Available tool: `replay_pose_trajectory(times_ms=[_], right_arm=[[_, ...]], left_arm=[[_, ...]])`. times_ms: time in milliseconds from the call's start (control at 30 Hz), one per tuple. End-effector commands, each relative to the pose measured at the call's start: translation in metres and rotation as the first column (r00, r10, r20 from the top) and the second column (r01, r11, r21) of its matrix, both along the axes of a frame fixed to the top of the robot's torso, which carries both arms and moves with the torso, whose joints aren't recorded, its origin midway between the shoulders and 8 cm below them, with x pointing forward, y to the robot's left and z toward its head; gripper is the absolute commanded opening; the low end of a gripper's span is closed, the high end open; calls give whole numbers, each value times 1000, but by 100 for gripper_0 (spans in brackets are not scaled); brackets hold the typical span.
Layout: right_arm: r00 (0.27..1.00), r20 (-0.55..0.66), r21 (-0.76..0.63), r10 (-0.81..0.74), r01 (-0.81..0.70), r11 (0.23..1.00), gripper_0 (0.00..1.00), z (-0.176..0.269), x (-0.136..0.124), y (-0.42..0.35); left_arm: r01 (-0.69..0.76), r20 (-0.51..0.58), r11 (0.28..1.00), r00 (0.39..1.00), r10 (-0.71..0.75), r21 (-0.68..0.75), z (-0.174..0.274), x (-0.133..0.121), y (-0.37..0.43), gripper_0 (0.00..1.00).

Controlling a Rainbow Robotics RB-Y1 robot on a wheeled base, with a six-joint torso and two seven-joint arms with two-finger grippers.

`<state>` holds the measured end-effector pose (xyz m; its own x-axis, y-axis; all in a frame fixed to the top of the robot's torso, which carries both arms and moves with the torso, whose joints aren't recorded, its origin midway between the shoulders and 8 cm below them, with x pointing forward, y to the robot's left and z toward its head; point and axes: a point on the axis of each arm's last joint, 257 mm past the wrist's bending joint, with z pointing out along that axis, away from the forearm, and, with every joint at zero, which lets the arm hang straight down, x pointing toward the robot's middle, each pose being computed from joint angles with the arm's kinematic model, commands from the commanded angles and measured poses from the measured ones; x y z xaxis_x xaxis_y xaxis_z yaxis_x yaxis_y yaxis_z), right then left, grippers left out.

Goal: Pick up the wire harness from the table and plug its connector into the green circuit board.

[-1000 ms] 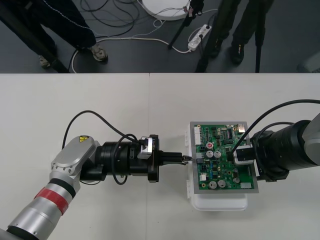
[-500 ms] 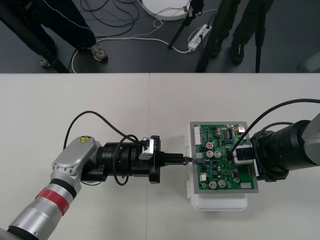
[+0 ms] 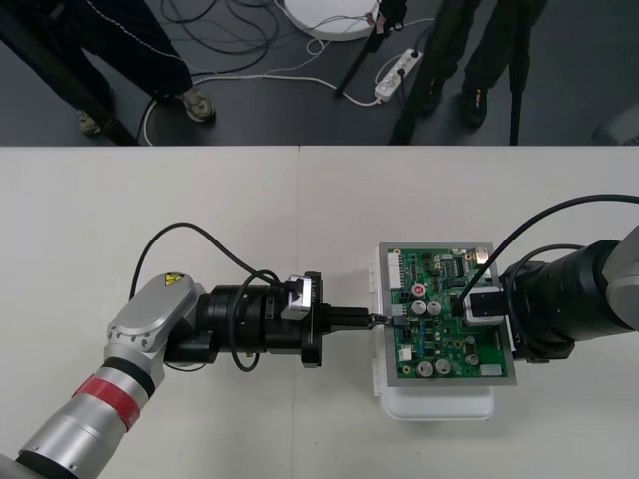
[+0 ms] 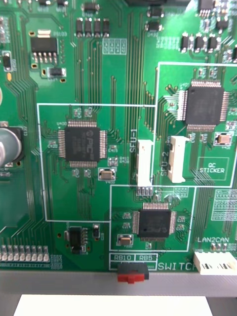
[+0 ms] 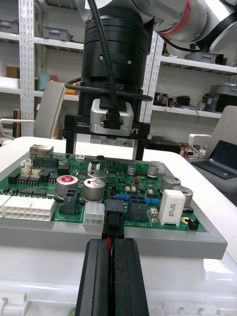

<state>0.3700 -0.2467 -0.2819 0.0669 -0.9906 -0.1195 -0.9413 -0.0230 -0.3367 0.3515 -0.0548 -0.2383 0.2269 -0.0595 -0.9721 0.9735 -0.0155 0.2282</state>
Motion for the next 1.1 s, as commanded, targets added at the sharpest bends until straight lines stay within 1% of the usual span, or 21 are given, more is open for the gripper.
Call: replay_pose_trajectory(times_ms=[33,433,1100], right_arm=[[1000,6,23,-7,7,1000,100,7,4,12],[1000,5,29,-6,6,1000,100,9,4,14],[1000,4,38,-4,3,999,100,9,4,18]], left_arm=[[11,93,999,996,-8,-34,20,4,-26,0],[23,86,999,996,-20,-38,20,-1,-30,0],[20,81,999,997,-16,-50,23,-1,-30,0]])
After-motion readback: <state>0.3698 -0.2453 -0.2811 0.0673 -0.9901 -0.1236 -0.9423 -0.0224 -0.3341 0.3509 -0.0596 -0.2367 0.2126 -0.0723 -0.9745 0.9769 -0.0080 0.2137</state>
